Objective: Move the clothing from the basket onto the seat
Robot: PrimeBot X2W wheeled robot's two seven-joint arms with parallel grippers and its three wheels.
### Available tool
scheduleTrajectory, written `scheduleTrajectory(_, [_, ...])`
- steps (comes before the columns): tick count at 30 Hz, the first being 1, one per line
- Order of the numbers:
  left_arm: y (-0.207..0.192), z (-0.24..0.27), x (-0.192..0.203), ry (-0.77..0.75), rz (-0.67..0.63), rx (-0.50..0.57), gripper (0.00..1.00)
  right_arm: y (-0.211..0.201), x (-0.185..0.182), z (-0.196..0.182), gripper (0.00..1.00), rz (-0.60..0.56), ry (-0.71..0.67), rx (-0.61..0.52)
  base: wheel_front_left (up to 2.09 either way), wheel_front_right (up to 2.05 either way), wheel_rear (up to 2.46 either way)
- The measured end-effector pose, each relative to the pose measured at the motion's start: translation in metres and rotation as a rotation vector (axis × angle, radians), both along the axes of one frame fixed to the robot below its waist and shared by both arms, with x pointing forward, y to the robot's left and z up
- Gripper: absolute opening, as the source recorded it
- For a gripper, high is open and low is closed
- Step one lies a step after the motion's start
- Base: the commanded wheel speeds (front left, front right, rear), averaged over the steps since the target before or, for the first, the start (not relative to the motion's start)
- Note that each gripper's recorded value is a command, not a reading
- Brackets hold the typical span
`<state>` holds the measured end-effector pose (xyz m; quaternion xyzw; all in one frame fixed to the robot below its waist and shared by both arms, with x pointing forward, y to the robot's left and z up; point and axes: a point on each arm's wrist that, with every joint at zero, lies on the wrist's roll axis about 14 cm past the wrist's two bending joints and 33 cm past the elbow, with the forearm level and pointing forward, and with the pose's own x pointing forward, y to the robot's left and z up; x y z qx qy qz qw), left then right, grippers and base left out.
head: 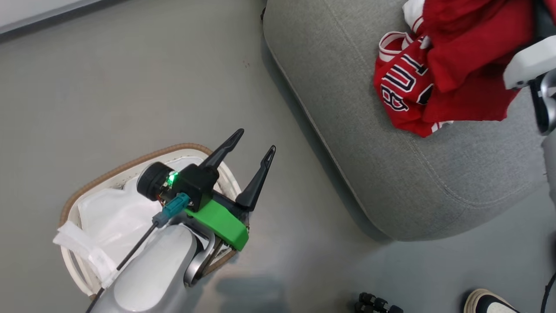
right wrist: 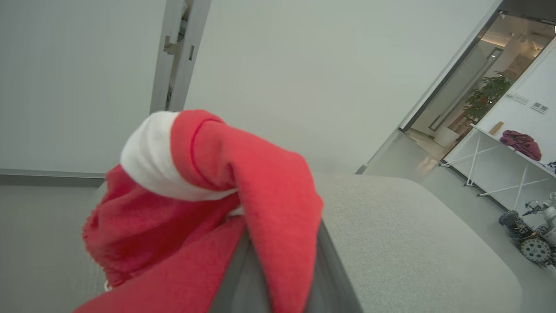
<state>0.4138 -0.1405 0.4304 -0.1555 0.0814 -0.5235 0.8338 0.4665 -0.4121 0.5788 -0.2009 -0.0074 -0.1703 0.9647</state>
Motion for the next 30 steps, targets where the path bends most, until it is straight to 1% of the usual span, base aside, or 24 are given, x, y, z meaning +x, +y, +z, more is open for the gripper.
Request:
scheduleTrajectory(5, [0.014, -0.017, 0.016, 0.012, 0.031, 0.017, 1.00, -0.036, 0.009, -0.003, 0.00, -0.107, 0.036, -0.060, 0.00, 0.00, 0.00])
scheduleTrajectory(10, [0.027, -0.038, 0.026, 0.042, 0.060, 0.038, 1.00, -0.045, 0.026, -0.011, 0.00, -0.159, 0.044, -0.084, 0.00, 0.00, 0.00])
scheduleTrajectory(15, [0.040, -0.054, 0.035, 0.067, 0.090, 0.057, 1.00, -0.053, 0.030, -0.040, 0.00, -0.222, 0.087, -0.067, 0.00, 0.00, 0.00])
scheduleTrajectory(16, [0.043, -0.056, 0.038, 0.069, 0.101, 0.058, 1.00, -0.054, 0.030, -0.048, 0.11, -0.235, 0.102, -0.060, 0.00, 0.00, 0.00])
scheduleTrajectory(17, [0.045, -0.058, 0.040, 0.072, 0.109, 0.061, 1.00, -0.054, 0.029, -0.055, 0.37, -0.247, 0.109, -0.048, 0.00, 0.00, 0.00])
scheduleTrajectory(18, [0.049, -0.061, 0.041, 0.077, 0.117, 0.066, 1.00, -0.055, 0.027, -0.064, 0.82, -0.261, 0.122, -0.031, 0.00, 0.00, 0.00])
scheduleTrajectory(19, [0.051, -0.063, 0.042, 0.082, 0.125, 0.070, 1.00, -0.054, 0.026, -0.074, 1.00, -0.269, 0.141, -0.022, 0.00, 0.00, 0.00])
scheduleTrajectory(23, [0.061, -0.069, 0.048, 0.093, 0.156, 0.084, 1.00, -0.052, 0.018, -0.095, 1.00, -0.307, 0.158, 0.029, 0.00, 0.00, 0.00])
scheduleTrajectory(26, [0.065, -0.068, 0.050, 0.093, 0.176, 0.090, 1.00, -0.052, 0.004, -0.098, 1.00, -0.340, 0.141, 0.057, 0.00, 0.00, 0.00])
scheduleTrajectory(30, [0.072, -0.063, 0.052, 0.090, 0.207, 0.093, 1.00, -0.048, -0.009, -0.095, 1.00, -0.349, 0.102, 0.086, 0.00, 0.00, 0.00])
